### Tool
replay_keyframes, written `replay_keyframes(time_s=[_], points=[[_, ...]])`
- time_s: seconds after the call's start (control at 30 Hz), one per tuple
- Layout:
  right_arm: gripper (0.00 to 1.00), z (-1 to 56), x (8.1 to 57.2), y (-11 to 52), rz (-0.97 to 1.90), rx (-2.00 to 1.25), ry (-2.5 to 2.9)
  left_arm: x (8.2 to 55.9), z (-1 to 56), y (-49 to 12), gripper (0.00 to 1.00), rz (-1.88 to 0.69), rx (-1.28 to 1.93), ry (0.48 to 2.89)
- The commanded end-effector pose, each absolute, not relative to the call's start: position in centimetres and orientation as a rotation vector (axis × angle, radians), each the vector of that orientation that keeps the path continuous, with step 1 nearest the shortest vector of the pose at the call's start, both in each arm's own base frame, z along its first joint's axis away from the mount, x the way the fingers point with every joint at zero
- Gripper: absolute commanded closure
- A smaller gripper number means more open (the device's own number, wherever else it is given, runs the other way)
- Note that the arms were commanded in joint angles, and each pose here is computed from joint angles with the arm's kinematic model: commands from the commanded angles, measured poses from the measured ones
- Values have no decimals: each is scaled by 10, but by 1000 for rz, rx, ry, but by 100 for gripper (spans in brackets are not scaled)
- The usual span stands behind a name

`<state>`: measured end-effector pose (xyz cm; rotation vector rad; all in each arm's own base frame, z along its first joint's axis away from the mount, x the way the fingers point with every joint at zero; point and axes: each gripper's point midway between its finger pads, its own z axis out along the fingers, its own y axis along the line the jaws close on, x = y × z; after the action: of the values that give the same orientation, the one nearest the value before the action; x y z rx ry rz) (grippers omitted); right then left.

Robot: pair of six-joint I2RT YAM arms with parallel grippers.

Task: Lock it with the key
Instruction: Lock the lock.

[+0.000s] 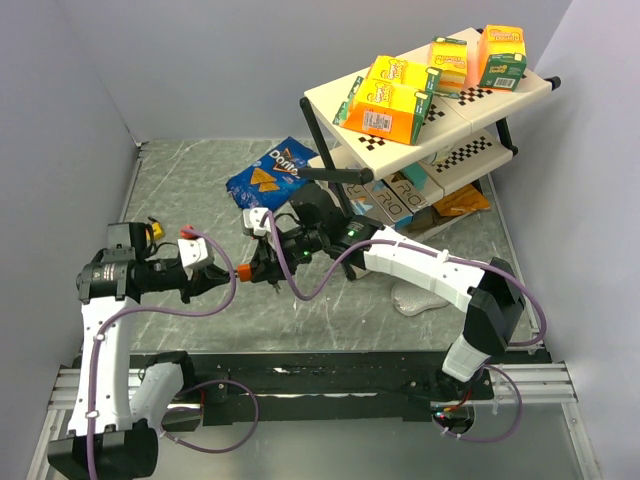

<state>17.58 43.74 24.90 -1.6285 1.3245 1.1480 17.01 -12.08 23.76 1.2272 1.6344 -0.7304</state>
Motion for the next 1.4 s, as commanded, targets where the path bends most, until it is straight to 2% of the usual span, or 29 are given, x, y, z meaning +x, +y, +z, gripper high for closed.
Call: replay_keyframes(time_s=[0.0, 0.37, 0.73, 1.13, 1.37], points=[[100, 290, 166, 466, 1210, -1588, 1132, 176, 265, -142, 99, -806, 1203, 1462], [100, 305, 165, 481, 1148, -1560, 985, 170, 261, -163, 99, -925, 1215, 1458], [100, 293, 160, 469, 1068, -1596, 852, 163, 255, -164, 99, -988, 1264, 1487], [100, 324, 138, 469, 1243, -1532, 776, 170, 265, -169, 99, -956, 1238, 1395], [100, 335, 151, 472, 1225, -1482, 798, 161, 246, -166, 99, -953, 1307, 1437]])
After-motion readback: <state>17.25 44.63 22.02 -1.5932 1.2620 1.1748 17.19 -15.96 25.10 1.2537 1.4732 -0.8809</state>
